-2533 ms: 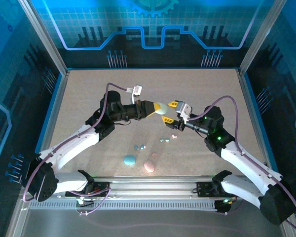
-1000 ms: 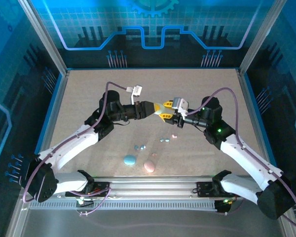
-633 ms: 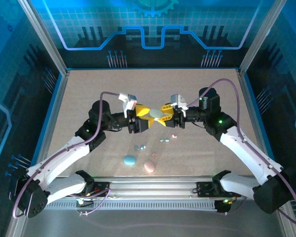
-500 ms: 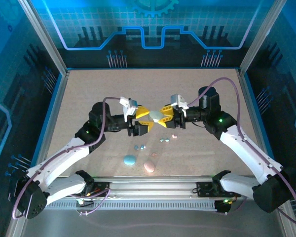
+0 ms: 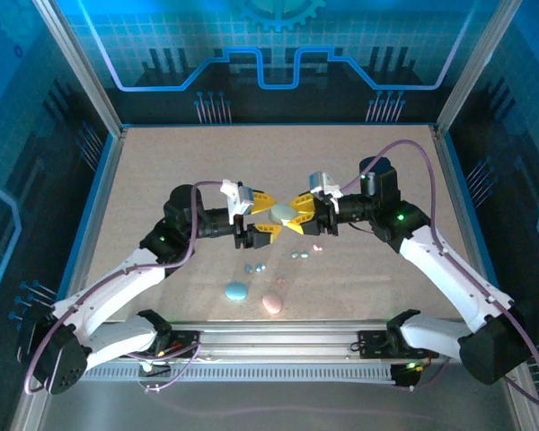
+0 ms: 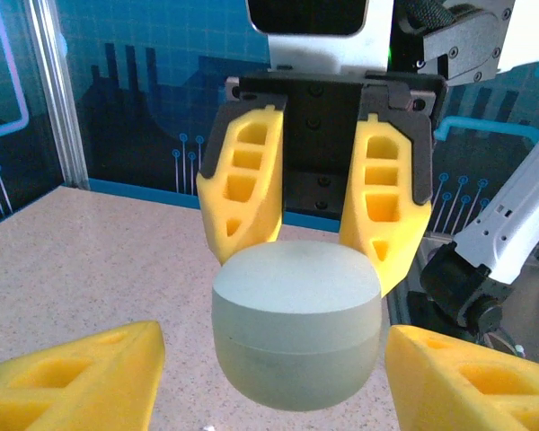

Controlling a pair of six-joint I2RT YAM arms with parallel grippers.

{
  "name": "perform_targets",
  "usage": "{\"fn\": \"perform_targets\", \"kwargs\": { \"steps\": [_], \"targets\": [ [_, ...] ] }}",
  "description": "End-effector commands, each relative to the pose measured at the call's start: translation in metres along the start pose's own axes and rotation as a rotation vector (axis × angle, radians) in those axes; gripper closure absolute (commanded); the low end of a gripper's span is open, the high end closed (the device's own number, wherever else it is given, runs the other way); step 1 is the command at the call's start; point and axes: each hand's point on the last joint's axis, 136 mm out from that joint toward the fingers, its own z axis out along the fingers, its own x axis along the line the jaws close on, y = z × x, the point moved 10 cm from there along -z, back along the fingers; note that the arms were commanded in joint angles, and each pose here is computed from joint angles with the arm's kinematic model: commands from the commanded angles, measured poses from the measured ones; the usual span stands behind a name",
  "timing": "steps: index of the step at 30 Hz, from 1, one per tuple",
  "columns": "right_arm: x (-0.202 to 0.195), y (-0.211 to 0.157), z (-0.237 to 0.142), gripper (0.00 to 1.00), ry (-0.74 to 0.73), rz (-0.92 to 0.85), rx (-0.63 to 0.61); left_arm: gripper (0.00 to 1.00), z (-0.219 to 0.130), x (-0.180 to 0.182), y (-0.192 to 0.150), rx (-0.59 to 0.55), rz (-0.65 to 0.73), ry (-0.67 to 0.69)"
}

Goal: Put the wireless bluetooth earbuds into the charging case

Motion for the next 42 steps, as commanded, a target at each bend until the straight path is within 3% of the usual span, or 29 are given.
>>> {"fn": "perform_targets", "kwargs": {
  "steps": [1,25,31,42],
  "targets": [
    [0.002,0.010,-0.004,0.69,0.003,-0.026,-0.031,0.34,0.004,-0.002,0.006,-0.017,0.032,-0.037],
    [0.007,0.000,-0.003,0.69,0.005,-0.098,-0.002,0.35,0.009,-0.005,0.011,-0.039,-0.001,-0.062],
    [0.007,0.000,-0.003,0.69,0.005,-0.098,-0.006,0.43,0.009,-0.006,0.009,-0.023,-0.009,-0.071],
    [0.007,-0.001,0.000,0.68,-0.002,-0.109,0.003,0.39,0.009,-0.006,0.011,-0.032,-0.009,-0.074]
  ]
}}
